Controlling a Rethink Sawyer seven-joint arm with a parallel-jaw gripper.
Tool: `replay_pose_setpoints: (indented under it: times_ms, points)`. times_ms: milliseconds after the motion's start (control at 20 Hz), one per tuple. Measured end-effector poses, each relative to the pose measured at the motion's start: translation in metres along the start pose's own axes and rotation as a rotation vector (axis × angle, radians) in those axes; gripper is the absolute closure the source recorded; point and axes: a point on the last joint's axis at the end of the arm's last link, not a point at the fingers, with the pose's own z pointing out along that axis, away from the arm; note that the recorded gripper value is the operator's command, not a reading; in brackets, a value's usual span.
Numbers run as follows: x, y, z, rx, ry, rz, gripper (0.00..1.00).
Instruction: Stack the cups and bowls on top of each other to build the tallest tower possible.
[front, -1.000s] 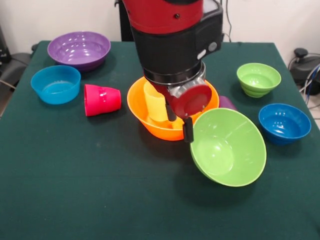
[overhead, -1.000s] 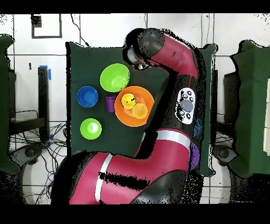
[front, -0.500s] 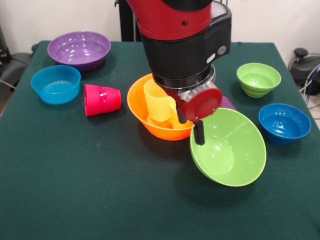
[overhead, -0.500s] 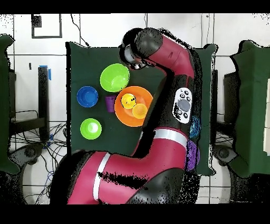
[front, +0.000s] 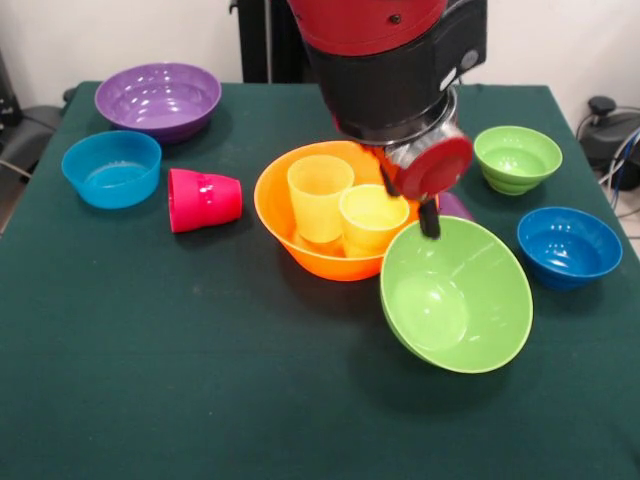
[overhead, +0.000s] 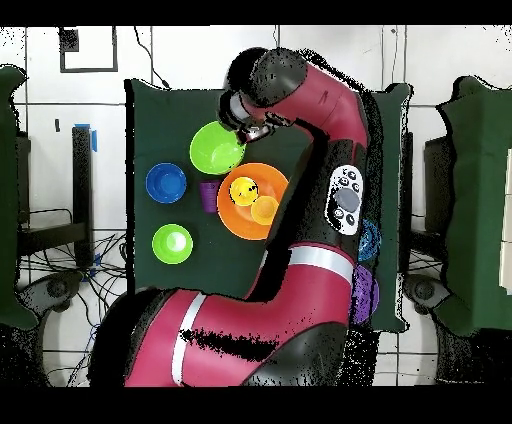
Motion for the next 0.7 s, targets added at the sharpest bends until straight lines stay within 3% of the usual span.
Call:
replay_pose_setpoints:
  times_ms: [250, 700]
  points:
    - [0.009, -0.010, 0.001, 0.073, 0.060, -0.005, 0.00]
    - [0.006, -0.010, 0.006, 0.101, 0.037, -0.023, 0.00]
